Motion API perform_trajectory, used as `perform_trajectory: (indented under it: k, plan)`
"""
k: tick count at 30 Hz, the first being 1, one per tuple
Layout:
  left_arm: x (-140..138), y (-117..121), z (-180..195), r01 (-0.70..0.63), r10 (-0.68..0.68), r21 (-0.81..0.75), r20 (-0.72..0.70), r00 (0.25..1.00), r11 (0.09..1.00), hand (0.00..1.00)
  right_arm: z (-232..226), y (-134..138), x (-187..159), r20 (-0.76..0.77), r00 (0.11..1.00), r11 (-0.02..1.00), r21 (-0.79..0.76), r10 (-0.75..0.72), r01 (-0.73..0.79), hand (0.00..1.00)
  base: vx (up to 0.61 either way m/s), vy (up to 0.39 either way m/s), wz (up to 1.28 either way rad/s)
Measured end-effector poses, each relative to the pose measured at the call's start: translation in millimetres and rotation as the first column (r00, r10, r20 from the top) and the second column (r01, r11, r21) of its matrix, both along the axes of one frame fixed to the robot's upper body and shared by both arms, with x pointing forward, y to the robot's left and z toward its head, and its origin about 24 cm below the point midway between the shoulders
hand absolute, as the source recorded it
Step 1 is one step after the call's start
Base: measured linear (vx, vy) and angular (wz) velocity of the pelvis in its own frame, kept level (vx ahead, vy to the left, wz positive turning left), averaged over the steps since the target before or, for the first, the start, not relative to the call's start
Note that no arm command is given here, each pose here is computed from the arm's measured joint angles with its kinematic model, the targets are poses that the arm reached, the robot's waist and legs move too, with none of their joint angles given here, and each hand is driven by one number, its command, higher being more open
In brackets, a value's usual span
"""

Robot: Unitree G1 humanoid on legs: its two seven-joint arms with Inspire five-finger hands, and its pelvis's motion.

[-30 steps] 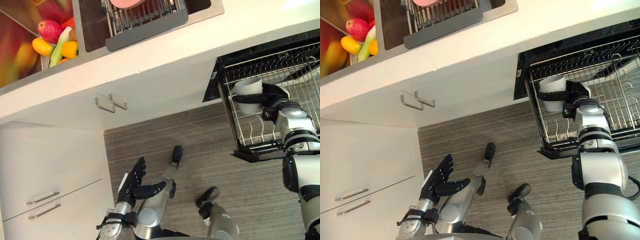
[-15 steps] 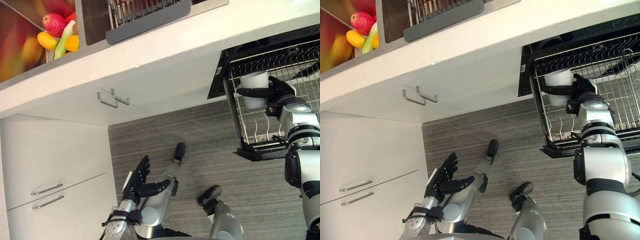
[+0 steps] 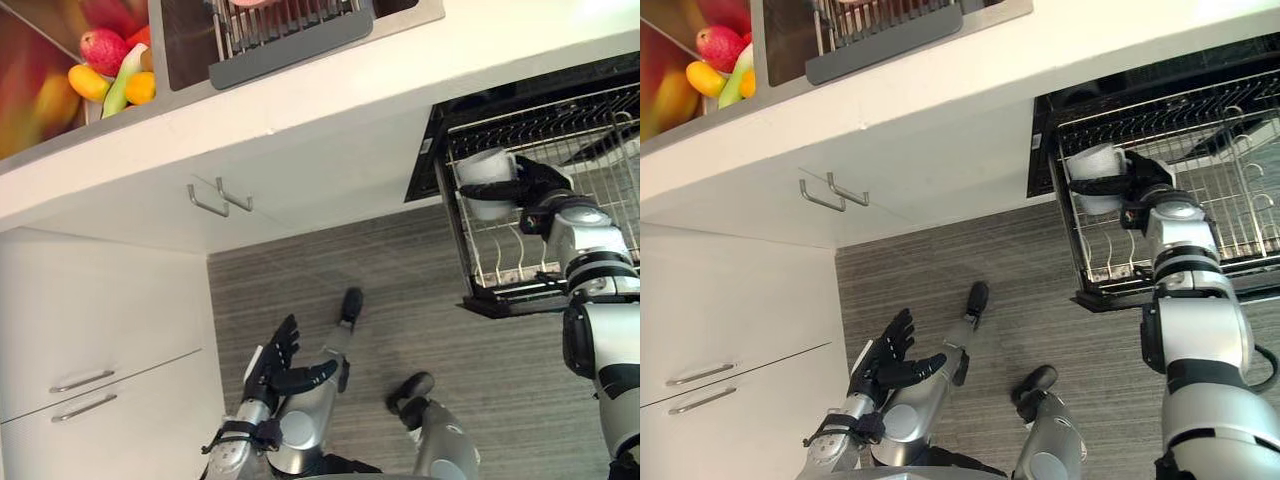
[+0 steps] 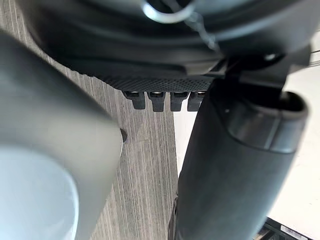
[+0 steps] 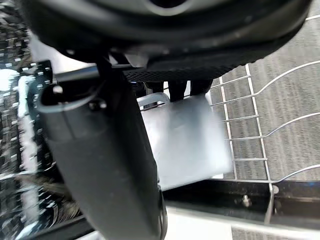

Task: Walk over to the sink, pick up the cup, carry it to the dishwasher, place the cup inside the dishwasher, then close the dishwasher door

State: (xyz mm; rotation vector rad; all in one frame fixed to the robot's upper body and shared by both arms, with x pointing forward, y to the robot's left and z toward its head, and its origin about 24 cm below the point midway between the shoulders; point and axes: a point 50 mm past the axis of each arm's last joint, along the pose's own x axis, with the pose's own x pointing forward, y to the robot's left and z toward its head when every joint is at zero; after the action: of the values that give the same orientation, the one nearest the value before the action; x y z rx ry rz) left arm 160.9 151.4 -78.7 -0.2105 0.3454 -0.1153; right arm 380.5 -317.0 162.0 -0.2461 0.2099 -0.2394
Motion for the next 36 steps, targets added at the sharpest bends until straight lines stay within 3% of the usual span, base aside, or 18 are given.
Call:
perform_trajectory:
  k: [5, 11, 16, 18, 23, 27, 30, 34, 36]
  plan:
    - [-4, 17, -6, -0.030, 0.031, 0.032, -0.038, 0.999, 0.999, 1.00, -12, 19, 0, 0.017, 0.997, 0.997, -0.018, 0.080, -0.080, 1.00, -0.04, -0.059, -0.17]
    - [-7, 26, -8, -0.023, 0.027, 0.062, -0.056, 0.998, 0.998, 1.00, -33, 23, -8, -0.032, 0.995, 0.995, -0.040, 0.095, -0.096, 1.00, -0.01, -0.065, -0.06]
    - [-18, 38, -19, -0.048, 0.061, 0.109, -0.118, 0.991, 0.993, 1.00, -42, 50, -20, 0.093, 0.984, 0.988, 0.021, 0.151, -0.153, 1.00, 0.02, -0.044, -0.10]
    - [-30, 49, -28, -0.081, 0.105, 0.137, -0.177, 0.978, 0.987, 1.00, -56, 74, -42, 0.229, 0.960, 0.975, 0.119, 0.159, -0.190, 1.00, 0.11, -0.043, -0.26]
    - [-67, 69, -52, -0.228, 0.266, 0.146, -0.349, 0.898, 0.963, 1.00, -93, 116, -102, 0.366, 0.921, 0.939, 0.249, 0.136, -0.238, 1.00, 0.13, -0.026, -0.17]
    - [-86, 71, -61, -0.275, 0.313, 0.151, -0.422, 0.851, 0.950, 1.00, -101, 126, -127, 0.408, 0.903, 0.914, 0.300, 0.134, -0.272, 1.00, -0.05, -0.017, -0.43]
    - [-103, 70, -67, -0.305, 0.349, 0.169, -0.474, 0.808, 0.937, 1.00, -92, 138, -147, 0.518, 0.841, 0.862, 0.345, 0.155, -0.371, 1.00, -0.08, -0.028, -0.44]
    - [-112, 73, -70, -0.333, 0.388, 0.200, -0.513, 0.766, 0.922, 1.00, -61, 157, -161, 0.693, 0.675, 0.816, 0.222, 0.252, -0.533, 1.00, -0.02, -0.021, -0.21]
    - [-115, 72, -72, -0.340, 0.402, 0.215, -0.525, 0.750, 0.916, 1.00, -58, 158, -161, 0.717, 0.649, 0.811, 0.208, 0.254, -0.547, 1.00, 0.01, -0.009, 0.02]
